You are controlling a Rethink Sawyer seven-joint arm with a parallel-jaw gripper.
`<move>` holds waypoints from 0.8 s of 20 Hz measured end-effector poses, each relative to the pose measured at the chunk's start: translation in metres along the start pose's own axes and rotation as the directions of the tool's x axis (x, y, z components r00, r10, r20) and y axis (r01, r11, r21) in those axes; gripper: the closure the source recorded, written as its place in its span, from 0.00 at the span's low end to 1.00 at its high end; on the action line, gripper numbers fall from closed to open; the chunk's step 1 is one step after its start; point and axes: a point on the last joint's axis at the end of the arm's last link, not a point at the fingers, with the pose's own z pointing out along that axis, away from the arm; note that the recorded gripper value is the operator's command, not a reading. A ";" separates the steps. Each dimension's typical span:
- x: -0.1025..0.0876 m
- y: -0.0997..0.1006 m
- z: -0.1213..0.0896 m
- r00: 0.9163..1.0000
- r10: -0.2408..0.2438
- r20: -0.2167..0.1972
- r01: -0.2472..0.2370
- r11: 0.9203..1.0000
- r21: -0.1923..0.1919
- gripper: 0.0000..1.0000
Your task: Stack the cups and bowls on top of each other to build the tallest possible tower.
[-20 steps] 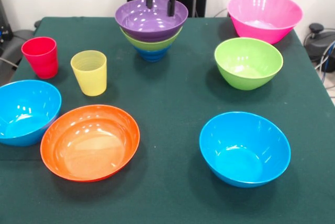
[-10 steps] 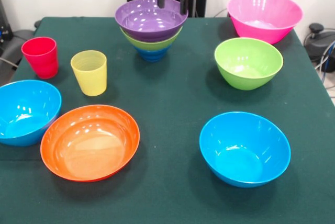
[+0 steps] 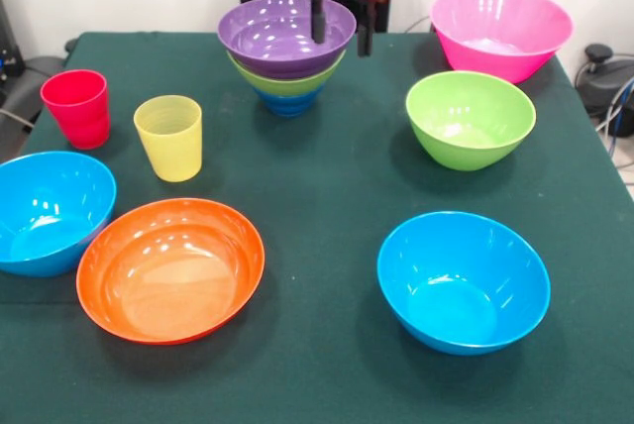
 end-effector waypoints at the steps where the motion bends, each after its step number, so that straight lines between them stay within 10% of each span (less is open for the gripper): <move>1: -0.002 0.004 0.002 1.000 -0.005 0.002 0.005 1.000 -0.001 0.00; 16: -0.014 0.037 0.030 0.999 -0.045 0.007 0.046 0.999 -0.013 0.00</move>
